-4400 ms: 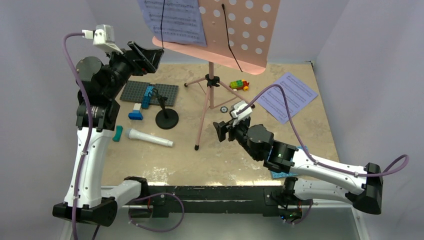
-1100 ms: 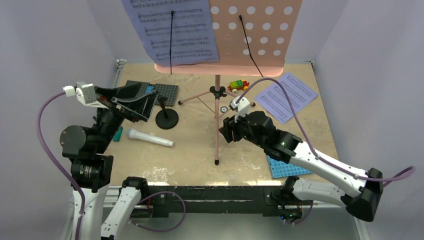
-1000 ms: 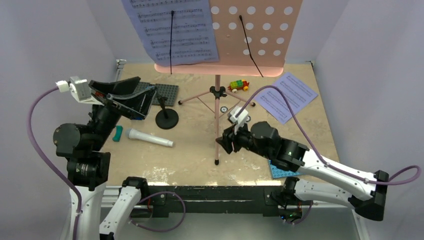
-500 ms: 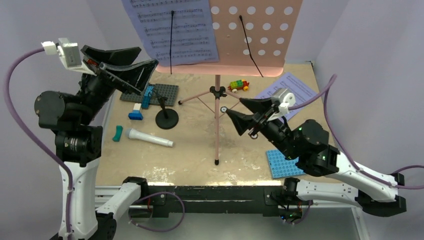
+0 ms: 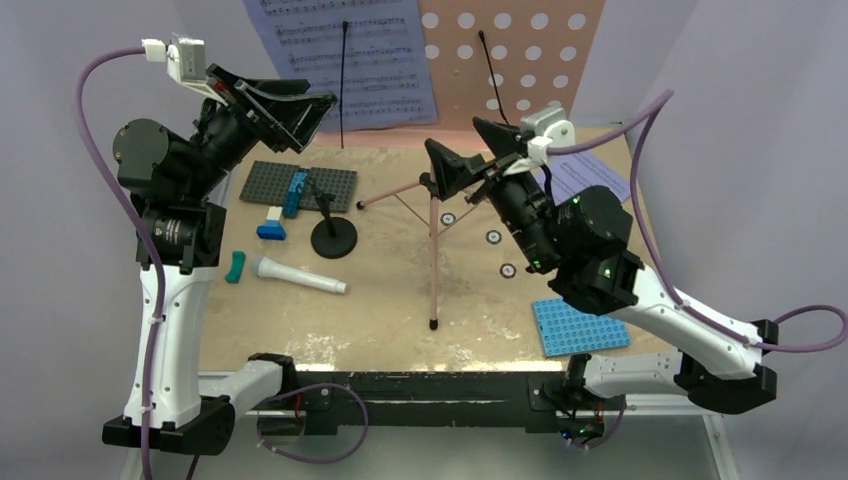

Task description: Pack up the instrument practice props

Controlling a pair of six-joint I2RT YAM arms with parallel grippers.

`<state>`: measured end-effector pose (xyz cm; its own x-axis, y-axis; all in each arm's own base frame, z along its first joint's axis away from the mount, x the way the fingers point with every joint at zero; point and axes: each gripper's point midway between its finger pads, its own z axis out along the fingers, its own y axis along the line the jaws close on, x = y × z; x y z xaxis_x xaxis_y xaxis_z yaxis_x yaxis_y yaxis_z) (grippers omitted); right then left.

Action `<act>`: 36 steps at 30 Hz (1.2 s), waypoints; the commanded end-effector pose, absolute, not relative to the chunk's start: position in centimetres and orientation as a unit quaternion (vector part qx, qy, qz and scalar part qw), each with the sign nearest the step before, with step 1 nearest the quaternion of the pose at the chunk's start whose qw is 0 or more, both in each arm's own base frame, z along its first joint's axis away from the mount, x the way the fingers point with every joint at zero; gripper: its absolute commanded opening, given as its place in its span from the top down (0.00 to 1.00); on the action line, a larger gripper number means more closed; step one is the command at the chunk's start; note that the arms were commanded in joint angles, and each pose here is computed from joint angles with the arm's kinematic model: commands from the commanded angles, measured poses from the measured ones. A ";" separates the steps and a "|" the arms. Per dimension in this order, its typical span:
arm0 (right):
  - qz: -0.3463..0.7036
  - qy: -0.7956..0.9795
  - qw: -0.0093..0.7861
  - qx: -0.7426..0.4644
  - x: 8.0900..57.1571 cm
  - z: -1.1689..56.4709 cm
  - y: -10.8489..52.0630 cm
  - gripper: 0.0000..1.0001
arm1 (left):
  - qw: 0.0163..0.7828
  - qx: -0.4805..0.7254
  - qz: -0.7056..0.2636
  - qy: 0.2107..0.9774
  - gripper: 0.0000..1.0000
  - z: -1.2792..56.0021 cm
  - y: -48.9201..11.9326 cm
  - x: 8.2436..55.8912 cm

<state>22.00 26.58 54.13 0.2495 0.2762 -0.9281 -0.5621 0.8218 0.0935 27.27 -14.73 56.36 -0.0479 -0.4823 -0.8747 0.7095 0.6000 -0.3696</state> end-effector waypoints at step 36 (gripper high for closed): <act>0.278 0.632 0.721 -0.055 30.0 53.3 30.9 0.19 | 0.678 0.125 -0.464 0.557 0.17 56.5 -15.5 25.1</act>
<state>29.91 31.70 50.80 0.0054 0.2678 -0.9635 -0.4673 0.8525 0.2343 25.96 -15.28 55.73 -0.0637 -0.4805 -0.8747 0.7432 0.5621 -0.3629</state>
